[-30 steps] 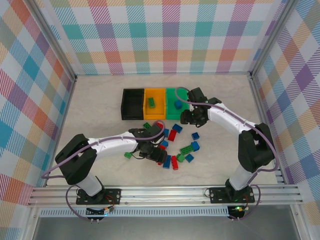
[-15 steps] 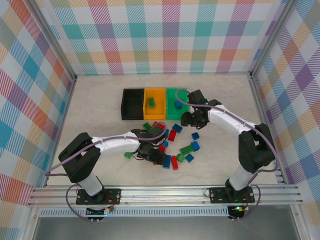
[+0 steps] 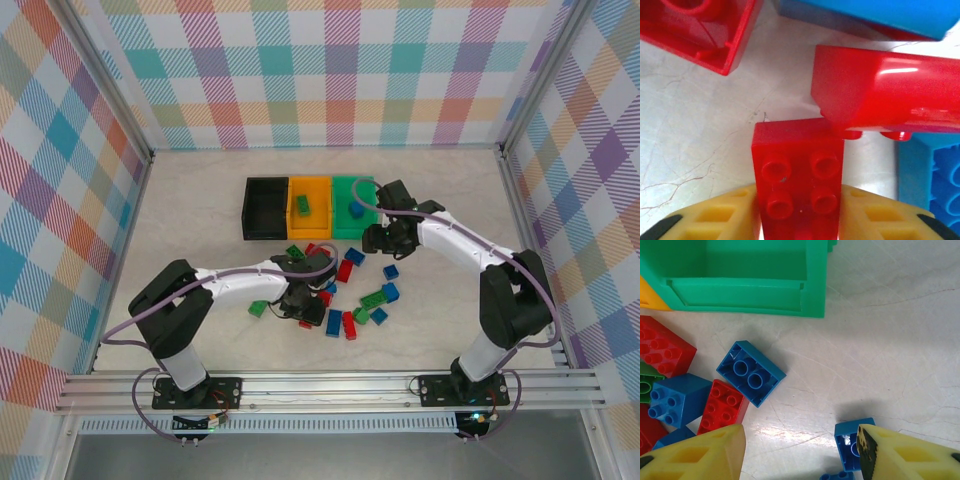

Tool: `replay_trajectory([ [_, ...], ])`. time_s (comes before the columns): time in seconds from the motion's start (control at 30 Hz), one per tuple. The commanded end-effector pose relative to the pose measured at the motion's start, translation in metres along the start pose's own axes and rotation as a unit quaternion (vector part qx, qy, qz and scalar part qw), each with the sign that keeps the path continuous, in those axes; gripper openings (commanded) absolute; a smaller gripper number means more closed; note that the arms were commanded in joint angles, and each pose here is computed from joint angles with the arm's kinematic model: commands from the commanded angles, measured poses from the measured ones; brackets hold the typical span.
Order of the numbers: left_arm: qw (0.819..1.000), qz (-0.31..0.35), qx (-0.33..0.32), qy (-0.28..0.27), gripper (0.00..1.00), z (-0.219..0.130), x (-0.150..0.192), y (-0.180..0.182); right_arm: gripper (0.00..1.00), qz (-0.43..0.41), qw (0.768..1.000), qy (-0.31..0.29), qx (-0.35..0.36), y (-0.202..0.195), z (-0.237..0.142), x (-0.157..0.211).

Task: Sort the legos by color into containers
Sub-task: Pick up the lego from the middle-left of the table, then place the lego in the container.

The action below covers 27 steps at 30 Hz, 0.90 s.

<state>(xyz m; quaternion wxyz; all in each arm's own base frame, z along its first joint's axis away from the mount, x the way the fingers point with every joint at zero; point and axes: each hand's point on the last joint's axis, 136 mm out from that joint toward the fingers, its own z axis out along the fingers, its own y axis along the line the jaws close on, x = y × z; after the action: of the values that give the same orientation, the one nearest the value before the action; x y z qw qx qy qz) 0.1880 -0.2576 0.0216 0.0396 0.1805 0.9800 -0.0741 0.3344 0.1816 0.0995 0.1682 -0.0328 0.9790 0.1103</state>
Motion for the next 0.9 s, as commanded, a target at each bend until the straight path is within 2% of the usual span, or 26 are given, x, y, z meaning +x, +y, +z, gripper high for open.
replay_trajectory([
  [0.0,0.999,0.012,0.005,-0.04,0.34,-0.027,-0.015,-0.009,0.61,0.004,1.0,-0.011,-0.006,0.003,-0.008,0.0],
  [0.23,0.996,-0.003,-0.037,-0.083,0.18,-0.067,-0.043,0.017,0.62,0.008,1.0,-0.011,-0.013,0.004,-0.007,0.004],
  [0.53,0.987,-0.074,-0.036,-0.142,0.17,-0.122,-0.109,0.084,0.62,0.015,1.0,-0.007,-0.012,-0.004,-0.008,0.021],
  [0.67,0.982,-0.099,-0.052,-0.152,0.17,-0.129,-0.14,0.115,0.62,0.02,1.0,-0.001,-0.016,-0.006,-0.009,0.031],
  [0.87,0.976,-0.146,-0.066,-0.145,0.2,-0.109,-0.183,0.161,0.62,0.022,1.0,0.007,-0.015,-0.012,-0.017,0.049],
])
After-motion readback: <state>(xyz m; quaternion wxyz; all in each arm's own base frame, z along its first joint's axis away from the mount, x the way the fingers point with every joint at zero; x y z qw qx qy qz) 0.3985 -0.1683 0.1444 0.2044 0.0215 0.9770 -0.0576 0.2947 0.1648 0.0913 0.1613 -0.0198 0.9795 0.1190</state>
